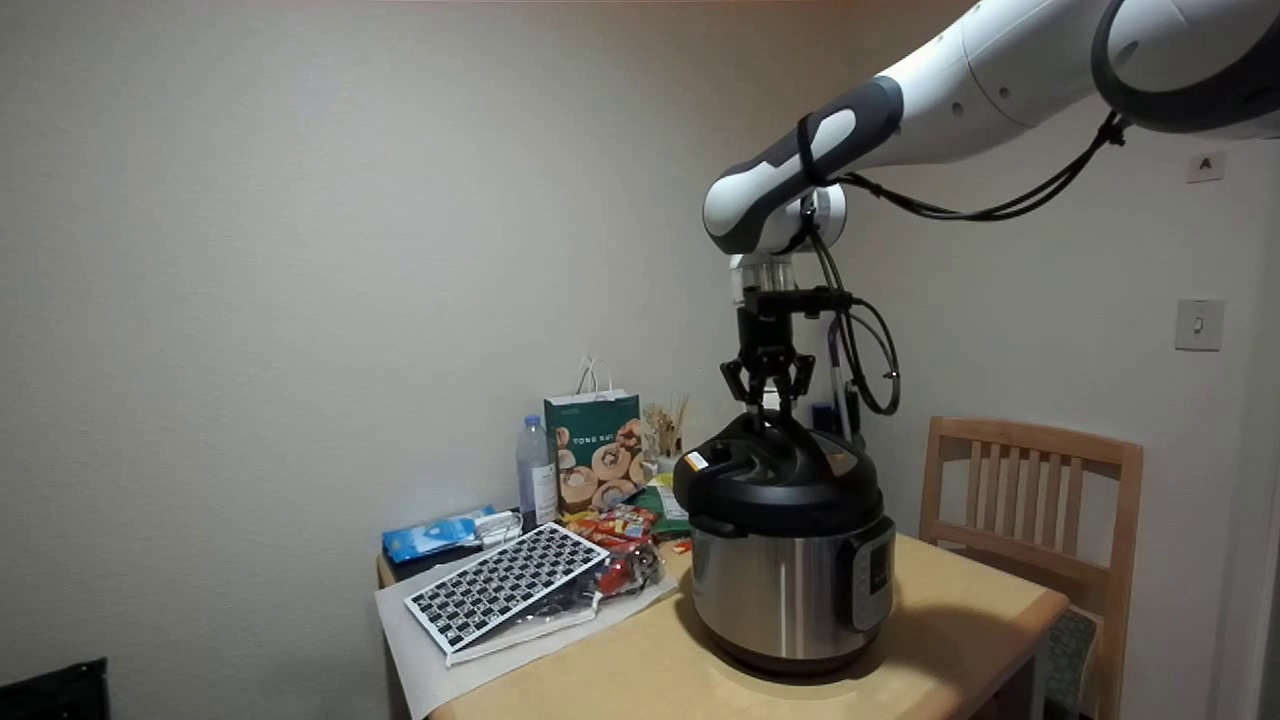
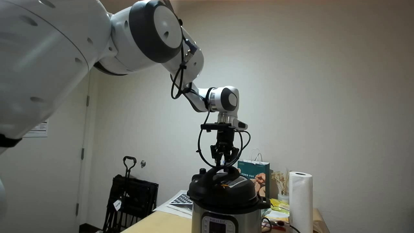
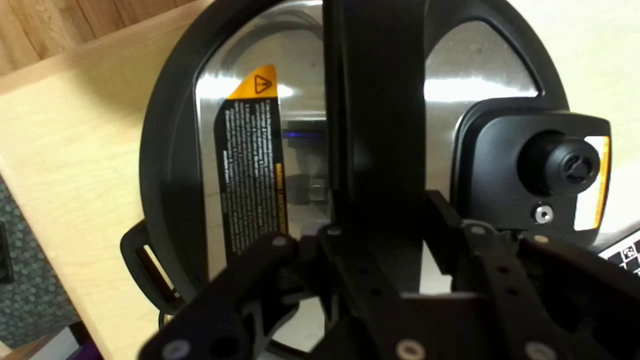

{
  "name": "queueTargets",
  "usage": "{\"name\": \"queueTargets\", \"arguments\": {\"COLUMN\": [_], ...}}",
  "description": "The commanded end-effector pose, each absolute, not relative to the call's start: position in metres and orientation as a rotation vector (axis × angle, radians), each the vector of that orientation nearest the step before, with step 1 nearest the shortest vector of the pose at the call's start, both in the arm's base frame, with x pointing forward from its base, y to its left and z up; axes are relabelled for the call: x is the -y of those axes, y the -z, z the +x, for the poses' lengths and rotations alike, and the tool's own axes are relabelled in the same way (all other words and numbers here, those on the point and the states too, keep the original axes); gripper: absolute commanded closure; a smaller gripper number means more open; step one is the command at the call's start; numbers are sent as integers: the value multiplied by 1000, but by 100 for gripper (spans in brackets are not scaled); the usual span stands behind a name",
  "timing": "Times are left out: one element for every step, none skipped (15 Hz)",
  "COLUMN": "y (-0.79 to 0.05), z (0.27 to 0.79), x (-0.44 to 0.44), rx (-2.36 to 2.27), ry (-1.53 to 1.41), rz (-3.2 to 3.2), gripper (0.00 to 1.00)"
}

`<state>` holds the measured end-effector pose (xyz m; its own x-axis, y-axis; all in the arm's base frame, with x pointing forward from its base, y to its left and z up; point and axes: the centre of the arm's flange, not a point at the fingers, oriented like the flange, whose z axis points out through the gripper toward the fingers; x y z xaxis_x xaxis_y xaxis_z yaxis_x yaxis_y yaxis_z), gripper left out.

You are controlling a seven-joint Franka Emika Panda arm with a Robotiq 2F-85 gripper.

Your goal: Take the lid off of the rice cooker

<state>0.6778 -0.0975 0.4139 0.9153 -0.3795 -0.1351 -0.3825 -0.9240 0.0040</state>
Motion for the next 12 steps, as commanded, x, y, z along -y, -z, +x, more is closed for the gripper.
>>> {"name": "queueTargets", "arguments": {"y": [-417,-416,-416,-415,-414,-414,-413,-413,-413,-412,-412,-412], "z": [673,674,674,675,675,675,676,675,675,675,675,674], "x": [96,96,95,94,94,94,94,96,98,100,100,100], "rx": [-577,-577,-567,-557,-556,-551,-551,-555,-553,-555,-556,-551], "ry": [-215,-214,-213,-216,-221,-222,-225,-230,-232,-234,-233,-234], "rz": [-3033,-3033,-3032,-3027,-3026,-3029,-3027,-3026,-3024,-3023,-3018,-3016], "gripper": [33,28,21,66,62,63,70,76,83,89,89,89]}}
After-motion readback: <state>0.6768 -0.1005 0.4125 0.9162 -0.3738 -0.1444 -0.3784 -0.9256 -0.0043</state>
